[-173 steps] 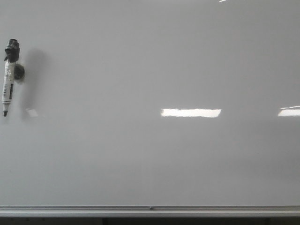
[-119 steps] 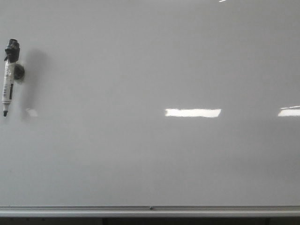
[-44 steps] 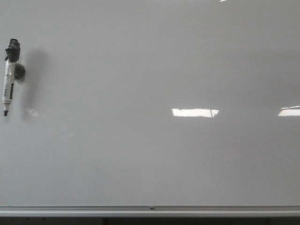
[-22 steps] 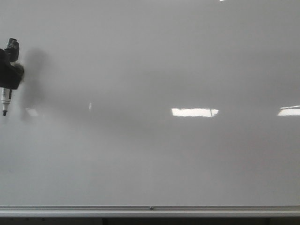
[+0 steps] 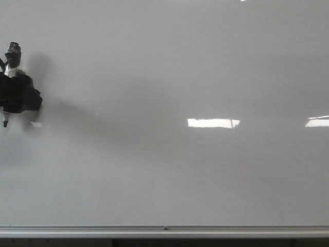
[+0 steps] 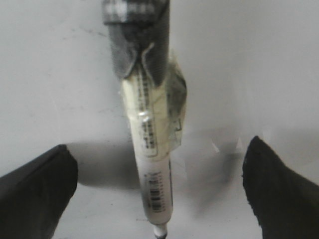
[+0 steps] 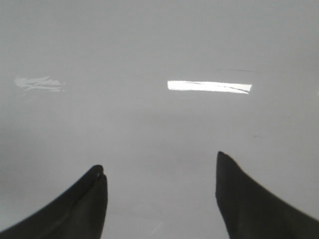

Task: Write number 4 on whiteboard

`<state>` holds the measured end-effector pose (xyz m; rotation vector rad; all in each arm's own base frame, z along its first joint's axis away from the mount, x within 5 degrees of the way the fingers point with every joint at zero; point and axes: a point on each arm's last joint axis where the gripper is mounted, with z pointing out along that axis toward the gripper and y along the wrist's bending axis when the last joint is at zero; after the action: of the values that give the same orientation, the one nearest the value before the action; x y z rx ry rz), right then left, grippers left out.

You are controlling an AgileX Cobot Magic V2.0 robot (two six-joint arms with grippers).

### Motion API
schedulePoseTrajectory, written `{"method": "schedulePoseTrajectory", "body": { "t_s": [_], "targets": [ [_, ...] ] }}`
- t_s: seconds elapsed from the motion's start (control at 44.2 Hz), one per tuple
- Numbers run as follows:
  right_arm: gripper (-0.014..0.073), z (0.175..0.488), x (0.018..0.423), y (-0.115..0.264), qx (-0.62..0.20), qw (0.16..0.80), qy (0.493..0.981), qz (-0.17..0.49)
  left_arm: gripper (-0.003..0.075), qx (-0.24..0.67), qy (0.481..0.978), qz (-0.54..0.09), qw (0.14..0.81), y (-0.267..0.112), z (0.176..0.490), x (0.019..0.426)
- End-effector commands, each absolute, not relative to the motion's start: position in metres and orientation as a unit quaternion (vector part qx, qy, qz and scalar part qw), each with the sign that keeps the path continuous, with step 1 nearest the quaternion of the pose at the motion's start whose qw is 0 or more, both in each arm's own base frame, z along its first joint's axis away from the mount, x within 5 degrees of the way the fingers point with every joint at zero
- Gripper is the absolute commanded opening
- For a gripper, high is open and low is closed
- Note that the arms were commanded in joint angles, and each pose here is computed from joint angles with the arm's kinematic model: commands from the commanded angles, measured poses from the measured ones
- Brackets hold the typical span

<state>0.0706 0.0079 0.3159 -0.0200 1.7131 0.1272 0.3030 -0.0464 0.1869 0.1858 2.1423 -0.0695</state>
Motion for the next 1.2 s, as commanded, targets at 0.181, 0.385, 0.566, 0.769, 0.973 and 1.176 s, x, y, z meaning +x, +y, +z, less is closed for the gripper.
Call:
{"method": "schedulePoseTrajectory", "body": {
  "t_s": [0.181, 0.385, 0.566, 0.769, 0.973, 1.176],
  "targets": [
    [0.0494, 0.333, 0.072, 0.007, -0.005, 0.69, 0.722, 0.057, 0.0231, 0.068, 0.848, -0.036, 0.524, -0.049, 0.207, 0.311],
    [0.0494, 0.333, 0.072, 0.007, -0.005, 0.691, 0.721, 0.057, -0.0016, 0.078, 0.856, -0.039, 0.51, -0.054, 0.206, 0.307],
    [0.0494, 0.334, 0.072, 0.007, -0.004, 0.693, 0.719, 0.057, -0.0016, 0.172, 0.851, -0.036, 0.495, -0.078, 0.228, 0.29],
    [0.0494, 0.334, 0.072, 0.007, -0.004, 0.693, 0.718, 0.057, -0.0015, 0.282, 0.85, -0.028, 0.445, -0.113, 0.263, 0.259],
    [0.0494, 0.334, 0.072, 0.007, -0.004, 0.693, 0.718, 0.057, -0.0015, 0.46, 0.805, -0.041, 0.373, -0.155, 0.288, 0.219],
    [0.0494, 0.334, 0.072, 0.007, -0.004, 0.693, 0.718, 0.057, -0.0015, 0.578, 0.752, -0.146, 0.28, -0.185, 0.302, 0.182]
  ]
}}
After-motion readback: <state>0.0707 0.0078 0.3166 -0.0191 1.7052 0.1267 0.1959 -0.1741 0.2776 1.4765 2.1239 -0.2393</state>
